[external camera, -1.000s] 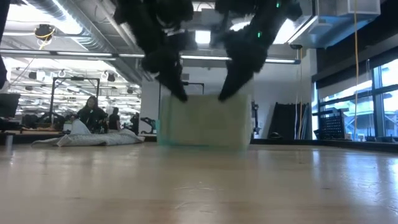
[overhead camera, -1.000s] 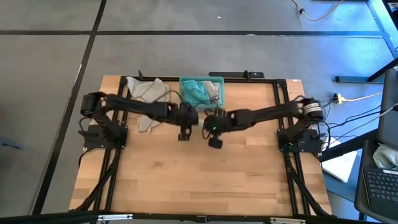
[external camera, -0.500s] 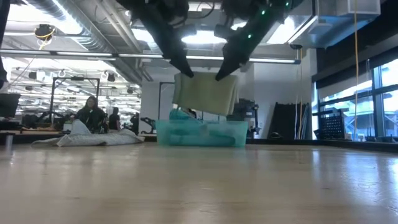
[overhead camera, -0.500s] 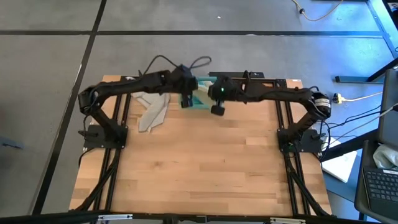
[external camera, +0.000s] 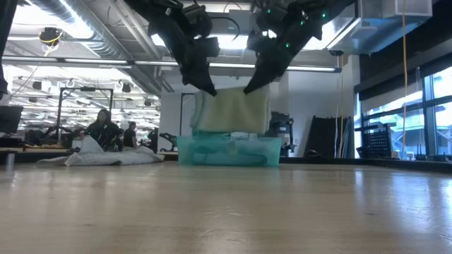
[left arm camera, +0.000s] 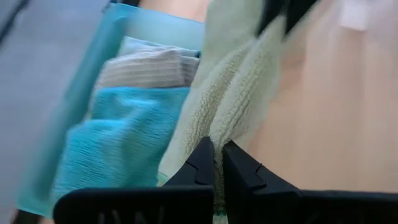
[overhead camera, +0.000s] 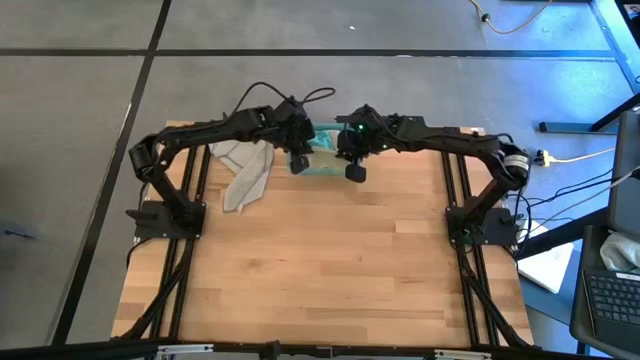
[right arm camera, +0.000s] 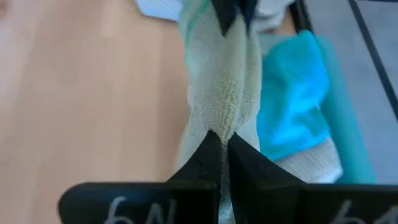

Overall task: Fold microfiber towels
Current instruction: Put the folded green towel into the bin

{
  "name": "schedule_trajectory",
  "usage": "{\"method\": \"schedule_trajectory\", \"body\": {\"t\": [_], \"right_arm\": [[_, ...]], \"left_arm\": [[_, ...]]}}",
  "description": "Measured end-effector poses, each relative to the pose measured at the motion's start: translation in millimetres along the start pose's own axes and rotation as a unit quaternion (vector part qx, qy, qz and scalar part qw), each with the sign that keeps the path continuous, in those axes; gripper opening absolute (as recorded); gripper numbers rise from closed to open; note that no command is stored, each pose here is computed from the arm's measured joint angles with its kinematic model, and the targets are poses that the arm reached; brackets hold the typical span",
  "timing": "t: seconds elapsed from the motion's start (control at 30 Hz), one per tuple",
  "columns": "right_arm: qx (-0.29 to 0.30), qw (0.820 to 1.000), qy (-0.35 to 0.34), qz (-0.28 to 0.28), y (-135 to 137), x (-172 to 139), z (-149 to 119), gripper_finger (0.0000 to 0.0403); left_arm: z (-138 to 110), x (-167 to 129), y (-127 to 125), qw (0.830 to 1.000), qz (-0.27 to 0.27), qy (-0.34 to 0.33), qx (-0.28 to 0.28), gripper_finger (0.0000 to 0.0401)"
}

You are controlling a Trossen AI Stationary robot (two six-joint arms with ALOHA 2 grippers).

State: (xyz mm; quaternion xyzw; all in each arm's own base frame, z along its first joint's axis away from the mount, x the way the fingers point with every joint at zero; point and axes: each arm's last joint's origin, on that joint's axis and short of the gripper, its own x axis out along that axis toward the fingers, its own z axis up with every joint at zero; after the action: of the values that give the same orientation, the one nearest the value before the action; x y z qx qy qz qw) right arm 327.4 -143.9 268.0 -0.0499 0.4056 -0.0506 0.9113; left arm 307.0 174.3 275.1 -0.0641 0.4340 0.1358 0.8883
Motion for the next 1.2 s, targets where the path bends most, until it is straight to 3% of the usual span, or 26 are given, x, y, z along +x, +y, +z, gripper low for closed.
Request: {"method": "schedule_trajectory", "body": {"t": [0.13, 0.27, 0.37, 0.5, 0.7, 1.0, 1.2], "right_arm": [[0.002, 1.0, -0.007, 0.01, 5, -4, 3, 0.0011], [-0.008, 1.0, -0.012, -0.002, -12, -1, -3, 0.0011], [0.01, 1.0, 0.003, 0.008, -28, 15, -15, 0.0012], [0.028, 0.999, 0.022, 0.035, -43, 38, -32, 0.0012], [0.026, 0.999, 0.043, 0.021, -54, 62, -47, 0.0013], [-0.084, 0.993, 0.057, -0.06, -64, 65, -46, 0.0014], [-0.092, 0.992, 0.058, -0.065, -64, 65, -46, 0.0037]], "left_arm": [[-3, -2, -3, 1.0, -0.021, 0.011, -0.009, 0.0], [-2, -2, 10, 1.0, -0.013, -0.001, 0.01, 0.0], [-6, 12, 24, 1.0, -0.009, 0.003, 0.003, 0.0], [-15, 35, 40, 0.999, -0.042, 0.019, -0.022, 0.0], [-26, 67, 53, 0.997, -0.04, 0.047, -0.037, 0.0], [-21, 72, 62, 0.999, 0.035, 0.027, 0.003, 0.0], [-22, 71, 64, 0.999, 0.039, 0.028, 0.011, 0.0004]]}}
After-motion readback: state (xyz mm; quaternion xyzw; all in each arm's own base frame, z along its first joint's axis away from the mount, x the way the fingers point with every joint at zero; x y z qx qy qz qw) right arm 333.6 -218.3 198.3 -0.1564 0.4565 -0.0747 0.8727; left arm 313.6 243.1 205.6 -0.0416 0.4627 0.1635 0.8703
